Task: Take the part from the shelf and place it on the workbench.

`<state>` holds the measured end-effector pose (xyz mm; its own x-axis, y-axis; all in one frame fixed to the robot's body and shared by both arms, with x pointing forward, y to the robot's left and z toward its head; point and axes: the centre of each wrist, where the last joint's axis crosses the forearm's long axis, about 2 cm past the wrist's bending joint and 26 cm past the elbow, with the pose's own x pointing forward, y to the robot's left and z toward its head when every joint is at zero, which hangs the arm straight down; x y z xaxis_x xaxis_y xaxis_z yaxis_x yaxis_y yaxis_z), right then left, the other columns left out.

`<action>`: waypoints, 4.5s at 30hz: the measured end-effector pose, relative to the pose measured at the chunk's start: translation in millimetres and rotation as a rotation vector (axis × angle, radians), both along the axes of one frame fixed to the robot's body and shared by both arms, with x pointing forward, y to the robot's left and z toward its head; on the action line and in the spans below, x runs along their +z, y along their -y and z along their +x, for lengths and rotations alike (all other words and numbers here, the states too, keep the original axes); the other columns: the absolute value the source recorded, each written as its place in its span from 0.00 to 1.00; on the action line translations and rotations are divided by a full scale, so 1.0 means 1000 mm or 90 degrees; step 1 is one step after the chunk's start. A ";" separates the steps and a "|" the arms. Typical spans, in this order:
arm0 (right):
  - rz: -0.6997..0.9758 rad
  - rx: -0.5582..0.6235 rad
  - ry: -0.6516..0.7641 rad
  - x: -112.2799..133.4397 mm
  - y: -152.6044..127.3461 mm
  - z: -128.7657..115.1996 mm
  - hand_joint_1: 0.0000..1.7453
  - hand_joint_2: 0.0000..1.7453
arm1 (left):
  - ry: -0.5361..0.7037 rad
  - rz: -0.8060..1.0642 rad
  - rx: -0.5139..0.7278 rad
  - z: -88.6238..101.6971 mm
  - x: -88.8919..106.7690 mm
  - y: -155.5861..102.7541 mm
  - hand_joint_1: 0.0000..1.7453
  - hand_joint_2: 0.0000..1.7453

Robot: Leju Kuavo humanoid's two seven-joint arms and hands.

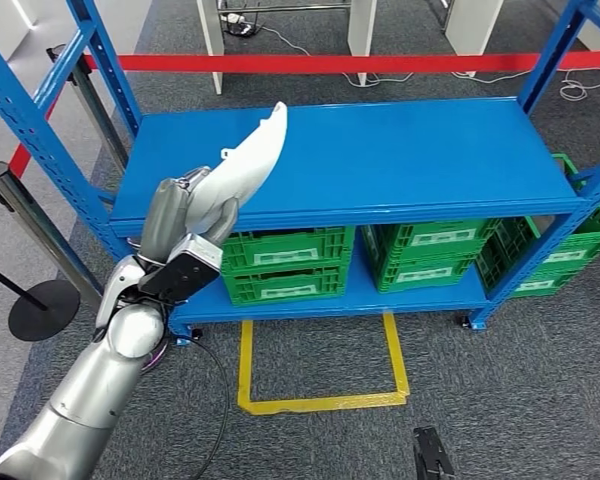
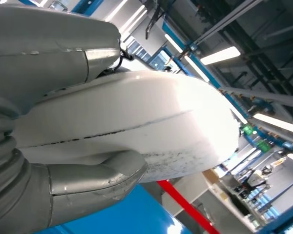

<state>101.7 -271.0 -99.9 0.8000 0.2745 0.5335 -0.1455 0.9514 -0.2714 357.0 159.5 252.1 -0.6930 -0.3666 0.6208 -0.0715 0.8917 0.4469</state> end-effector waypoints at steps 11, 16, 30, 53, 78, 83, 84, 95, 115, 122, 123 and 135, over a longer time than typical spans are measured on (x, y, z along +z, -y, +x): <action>-0.001 -0.004 -0.002 0.000 0.000 -0.002 0.00 0.00 | 0.019 -0.008 0.050 0.000 -0.003 -0.004 1.00 1.00; -0.003 -0.008 -0.002 0.000 -0.002 -0.002 0.00 0.00 | 0.040 -0.039 0.092 -0.001 -0.003 -0.003 1.00 1.00; -0.011 -0.016 -0.007 -0.002 -0.002 -0.009 0.00 0.00 | 0.083 -0.170 0.145 -0.003 -0.006 -0.018 1.00 1.00; 0.027 -0.066 -0.040 -0.003 -0.003 -0.015 0.00 0.00 | 0.073 -0.243 0.137 -0.006 -0.003 -0.039 1.00 1.00; 0.087 -0.078 -0.055 -0.003 -0.004 -0.010 0.00 0.00 | 0.070 -0.201 0.111 -0.006 0.001 -0.032 1.00 1.00; 0.081 -0.078 -0.053 -0.002 -0.004 -0.009 0.00 0.00 | 0.065 -0.198 0.101 -0.006 0.002 -0.026 1.00 1.00; 0.081 -0.078 -0.054 -0.002 -0.004 -0.009 0.00 0.00 | 0.062 -0.197 0.100 -0.006 0.001 -0.026 1.00 1.00; 0.080 -0.079 -0.054 -0.002 -0.004 -0.009 0.00 0.00 | 0.057 -0.192 0.092 -0.006 0.000 -0.022 1.00 1.00; 0.088 -0.080 -0.051 -0.002 -0.004 -0.007 0.00 0.00 | 0.052 -0.186 0.088 -0.006 -0.002 -0.019 1.00 1.00; 0.088 -0.079 -0.047 -0.001 -0.004 -0.001 0.00 0.00 | 0.054 -0.185 0.091 -0.006 -0.002 -0.021 1.00 1.00; 0.088 -0.079 -0.047 -0.001 -0.004 -0.001 0.00 0.00 | 0.054 -0.184 0.091 -0.006 -0.003 -0.021 1.00 1.00; 0.089 -0.079 -0.047 0.000 -0.005 0.000 0.00 0.00 | 0.049 -0.178 0.094 -0.007 -0.007 -0.024 1.00 1.00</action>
<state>101.3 -265.5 -100.4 0.8615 0.0986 0.4980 -0.0395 0.9910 -0.1279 349.9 183.4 244.7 -0.6932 -0.2896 0.6600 -0.2338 0.9566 0.1742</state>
